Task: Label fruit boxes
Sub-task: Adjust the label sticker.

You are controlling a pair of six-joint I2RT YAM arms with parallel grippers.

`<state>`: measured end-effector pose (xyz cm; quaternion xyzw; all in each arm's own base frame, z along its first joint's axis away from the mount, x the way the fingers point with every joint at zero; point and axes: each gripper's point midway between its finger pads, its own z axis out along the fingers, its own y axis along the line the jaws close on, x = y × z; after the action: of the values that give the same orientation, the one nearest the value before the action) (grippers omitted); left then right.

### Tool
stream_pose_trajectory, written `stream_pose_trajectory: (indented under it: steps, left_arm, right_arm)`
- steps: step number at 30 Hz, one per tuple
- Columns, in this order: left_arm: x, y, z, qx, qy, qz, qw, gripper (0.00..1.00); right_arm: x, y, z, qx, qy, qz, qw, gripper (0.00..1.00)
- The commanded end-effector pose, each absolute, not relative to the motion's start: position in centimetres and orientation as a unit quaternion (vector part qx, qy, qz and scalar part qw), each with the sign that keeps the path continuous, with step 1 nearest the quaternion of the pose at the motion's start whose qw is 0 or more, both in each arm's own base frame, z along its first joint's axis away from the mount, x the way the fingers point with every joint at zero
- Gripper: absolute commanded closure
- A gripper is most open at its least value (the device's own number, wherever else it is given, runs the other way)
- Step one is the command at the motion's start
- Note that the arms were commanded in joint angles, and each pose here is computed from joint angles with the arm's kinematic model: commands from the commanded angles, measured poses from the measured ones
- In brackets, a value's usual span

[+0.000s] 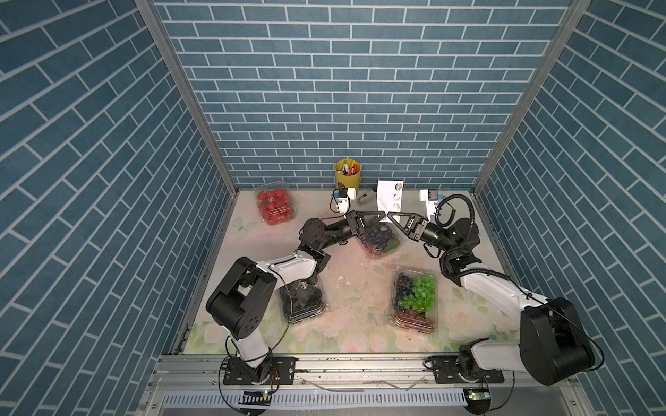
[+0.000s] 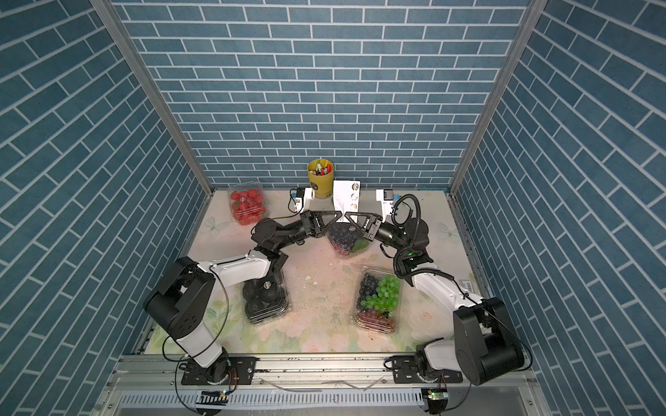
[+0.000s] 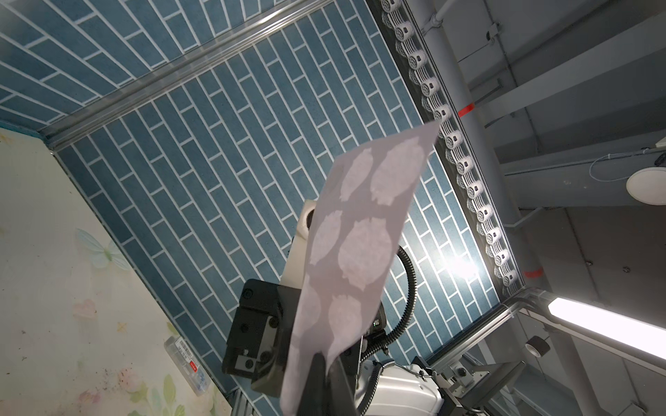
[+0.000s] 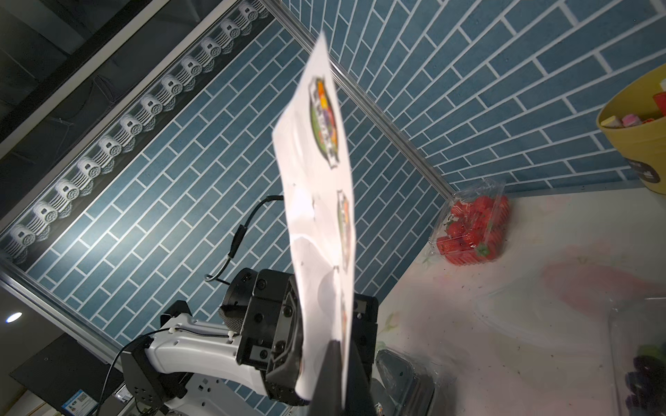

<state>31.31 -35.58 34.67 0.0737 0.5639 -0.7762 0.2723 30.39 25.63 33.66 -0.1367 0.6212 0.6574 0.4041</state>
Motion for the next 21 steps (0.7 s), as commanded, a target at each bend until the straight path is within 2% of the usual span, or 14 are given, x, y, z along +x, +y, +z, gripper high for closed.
stream_pose_trajectory:
  steps: [1,16,17,19,21]
  left_arm:
    - [30.1,-36.4,35.7,0.099,0.544,-0.79,0.265,1.0]
    - [30.1,-36.2,35.9,0.108,0.547,-0.785,0.271,1.0]
    - [30.4,-35.8,35.7,0.106,0.553,-0.779,0.276,0.99]
    - [31.1,-34.9,35.0,0.1,0.571,-0.761,0.291,0.89]
    - [31.6,-34.1,34.1,0.099,0.593,-0.737,0.308,0.87]
  right_arm:
    - [30.2,25.4,34.4,-0.152,0.605,0.655,0.426,1.0]
    - [30.1,25.4,34.0,-0.152,0.615,0.649,0.422,1.0]
    - [30.0,25.3,34.0,-0.152,0.617,0.646,0.423,1.0]
    - [29.8,25.2,34.0,-0.154,0.624,0.637,0.425,1.0]
    - [29.7,24.9,33.9,-0.152,0.635,0.625,0.428,1.0]
